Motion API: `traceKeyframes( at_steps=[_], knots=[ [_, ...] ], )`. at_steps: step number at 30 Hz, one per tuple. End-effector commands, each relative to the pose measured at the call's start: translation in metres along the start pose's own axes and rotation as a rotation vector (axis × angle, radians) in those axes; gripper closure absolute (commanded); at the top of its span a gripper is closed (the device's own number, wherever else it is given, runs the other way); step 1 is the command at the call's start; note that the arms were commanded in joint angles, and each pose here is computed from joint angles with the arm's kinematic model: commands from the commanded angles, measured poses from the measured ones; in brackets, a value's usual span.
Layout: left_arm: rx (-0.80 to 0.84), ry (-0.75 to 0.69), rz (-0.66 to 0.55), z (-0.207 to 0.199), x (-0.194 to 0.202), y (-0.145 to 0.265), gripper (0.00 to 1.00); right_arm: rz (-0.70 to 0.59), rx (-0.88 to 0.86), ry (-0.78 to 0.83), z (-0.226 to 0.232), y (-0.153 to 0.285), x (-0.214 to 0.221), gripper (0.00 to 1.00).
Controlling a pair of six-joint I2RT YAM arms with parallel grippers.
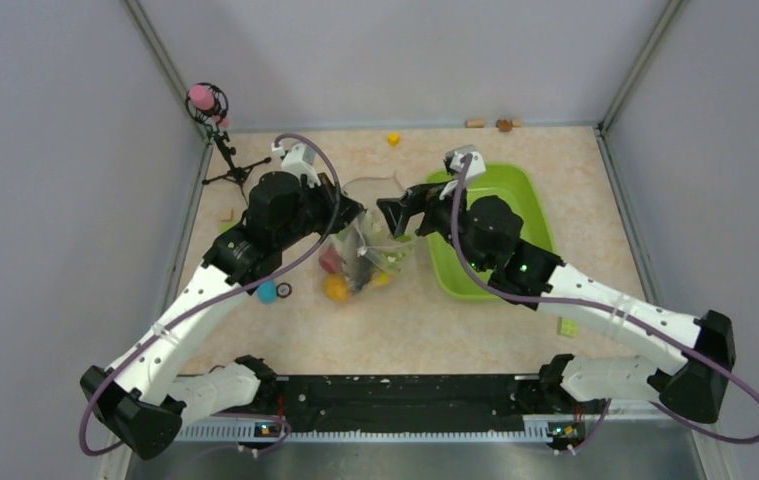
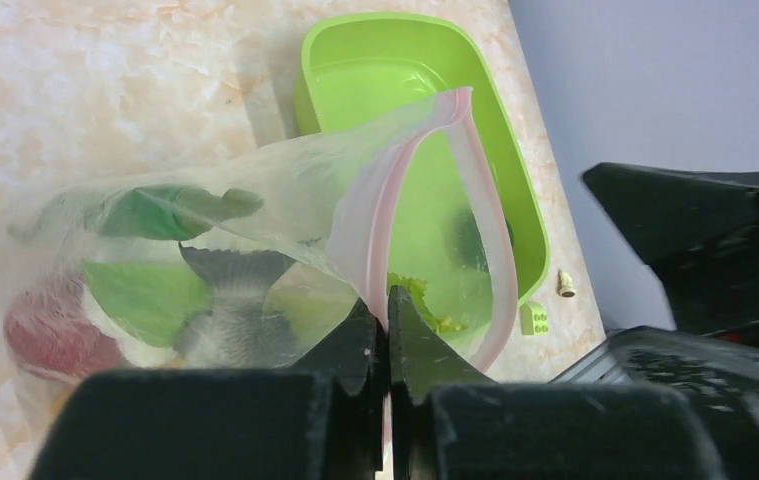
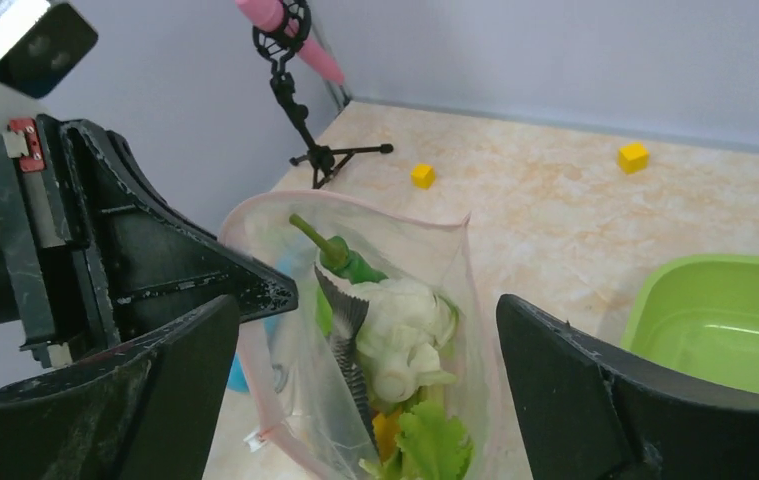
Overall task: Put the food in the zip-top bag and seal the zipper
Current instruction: Place the fake vegetable in the zipper food storage bag, then pick up the fake fruit from the bin.
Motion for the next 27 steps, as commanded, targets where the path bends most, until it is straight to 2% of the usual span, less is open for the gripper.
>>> traceKeyframes(
  at_steps=[1, 5, 9, 17, 21, 27],
  knots=[
    [0.031, -0.032, -0.132, -0.005, -0.019, 0.006, 1.00, -0.034, 0.063, 0.004, -0.003, 0.017, -0.024, 0.01],
    [0.042, -0.050, -0.139, -0.004, -0.017, 0.001, 1.00, 0.031, 0.317, -0.017, -0.047, 0.027, -0.028, 0.01],
    [0.048, -0.069, -0.144, -0.003, -0.016, -0.004, 1.00, 0.129, 0.520, -0.083, -0.098, 0.047, -0.011, 0.01],
    [0.045, -0.129, -0.147, 0.001, -0.013, -0.007, 1.00, 0.202, 0.925, -0.118, -0.172, 0.101, 0.015, 0.01],
    [0.042, -0.142, -0.134, 0.003, -0.011, -0.011, 1.00, 0.270, 1.065, -0.145, -0.202, 0.107, 0.027, 0.01],
    [0.046, -0.150, -0.126, 0.005, -0.009, -0.012, 1.00, 0.354, 1.157, -0.160, -0.227, 0.097, 0.042, 0.01]
  ],
)
Point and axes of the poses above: each gripper's point midway between its finger pads, its own y axis back along the fingers, its own z axis along the line the jaws close on, x = y × z, the point moved 8 cm from there along y, back along the fingers, and after that the axes turned 15 degrees about -y, right-handed, at the moved point
